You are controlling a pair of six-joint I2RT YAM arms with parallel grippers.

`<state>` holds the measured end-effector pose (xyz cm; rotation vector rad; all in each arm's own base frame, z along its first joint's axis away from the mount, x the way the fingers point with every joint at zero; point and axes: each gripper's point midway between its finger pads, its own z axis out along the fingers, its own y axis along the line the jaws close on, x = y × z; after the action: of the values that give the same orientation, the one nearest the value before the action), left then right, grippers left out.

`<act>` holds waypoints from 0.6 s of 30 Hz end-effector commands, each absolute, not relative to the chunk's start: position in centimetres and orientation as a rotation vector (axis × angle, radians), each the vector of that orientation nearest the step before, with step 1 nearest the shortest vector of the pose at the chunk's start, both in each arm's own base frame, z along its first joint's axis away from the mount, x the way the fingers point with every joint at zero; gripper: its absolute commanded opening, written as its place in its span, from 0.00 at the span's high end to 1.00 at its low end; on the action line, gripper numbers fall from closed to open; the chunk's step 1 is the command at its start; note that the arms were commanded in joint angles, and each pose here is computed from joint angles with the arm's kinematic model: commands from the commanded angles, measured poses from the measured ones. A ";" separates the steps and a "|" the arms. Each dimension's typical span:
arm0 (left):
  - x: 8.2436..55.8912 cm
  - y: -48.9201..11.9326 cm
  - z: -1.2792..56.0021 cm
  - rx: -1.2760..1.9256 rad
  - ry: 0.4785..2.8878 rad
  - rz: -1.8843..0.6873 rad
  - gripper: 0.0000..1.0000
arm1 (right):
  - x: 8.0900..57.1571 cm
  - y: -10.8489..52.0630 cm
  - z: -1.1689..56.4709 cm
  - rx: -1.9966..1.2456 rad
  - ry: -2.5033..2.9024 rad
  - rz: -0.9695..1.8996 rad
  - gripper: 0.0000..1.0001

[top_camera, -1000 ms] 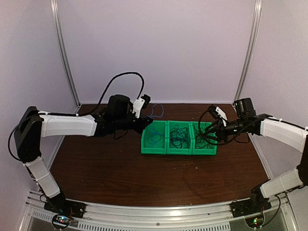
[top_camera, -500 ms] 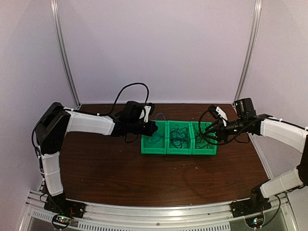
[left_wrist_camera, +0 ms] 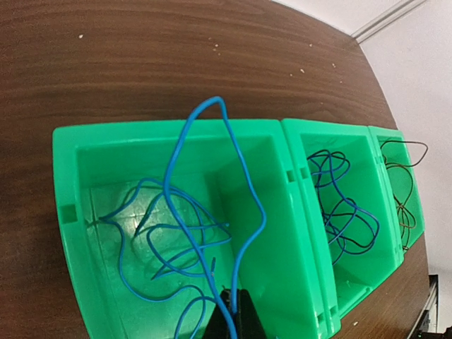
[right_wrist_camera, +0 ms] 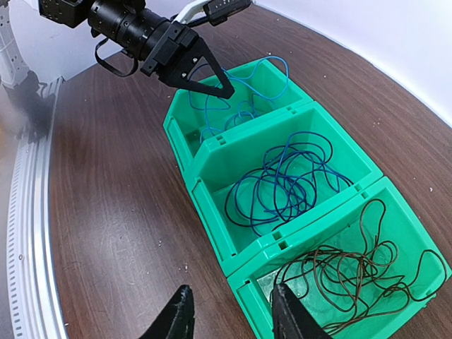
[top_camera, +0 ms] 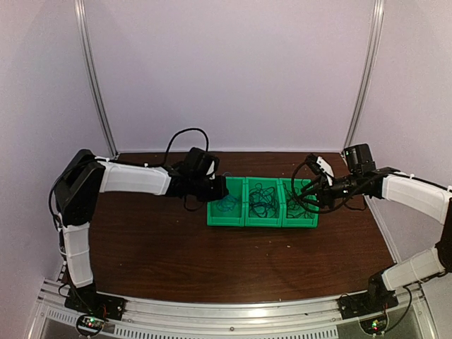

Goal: Untangle the cables

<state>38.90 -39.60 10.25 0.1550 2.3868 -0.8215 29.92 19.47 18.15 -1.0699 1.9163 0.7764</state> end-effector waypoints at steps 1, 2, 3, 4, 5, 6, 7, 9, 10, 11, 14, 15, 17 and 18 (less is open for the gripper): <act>38.3 -40.4 10.2 0.066 2.450 -0.885 1.00 | 29.8 19.4 17.9 -1.078 1.912 0.781 0.62; 38.3 -40.4 10.0 0.060 2.464 -0.874 1.00 | 29.7 19.4 17.9 -1.079 1.912 0.781 0.61; 38.3 -40.3 10.0 0.054 2.470 -0.863 1.00 | 29.7 19.4 17.9 -1.079 1.913 0.783 0.61; 38.2 -40.2 10.0 0.050 2.473 -0.852 1.00 | 29.7 19.4 17.9 -1.081 1.911 0.781 0.62; 38.2 -40.2 10.2 0.049 2.469 -0.850 1.00 | 29.7 19.4 18.0 -1.080 1.910 0.782 0.61; 38.2 -40.1 10.3 0.051 2.465 -0.850 1.00 | 29.7 19.4 17.9 -1.081 1.911 0.782 0.61; 38.1 -40.2 10.5 0.059 2.461 -0.853 1.00 | 29.7 19.4 17.9 -1.080 1.910 0.782 0.61; 38.1 -40.4 10.8 0.080 2.455 -0.858 0.95 | 29.7 19.4 17.9 -1.081 1.910 0.781 0.61; 38.0 -40.4 10.9 0.085 2.454 -0.861 0.91 | 29.7 19.4 17.9 -1.081 1.910 0.782 0.62; 38.0 -40.4 11.1 0.086 2.453 -0.864 0.86 | 29.7 19.4 18.0 -1.080 1.910 0.783 0.62; 38.1 -40.3 12.0 0.097 2.429 -0.858 0.68 | 29.6 19.4 18.1 -1.081 1.907 0.784 0.62; 38.1 -40.2 12.5 0.101 2.414 -0.852 0.66 | 29.6 19.4 18.1 -1.081 1.907 0.784 0.62; 38.3 -40.0 13.5 0.113 2.385 -0.841 0.64 | 29.5 19.4 18.1 -1.082 1.904 0.784 0.62; 38.4 -40.0 14.1 0.121 2.371 -0.837 0.63 | 29.5 19.4 18.2 -1.081 1.902 0.783 0.62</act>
<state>37.63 -39.44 9.15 0.0865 2.4935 -0.8109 29.85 19.47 18.09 -1.0726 1.9181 0.7776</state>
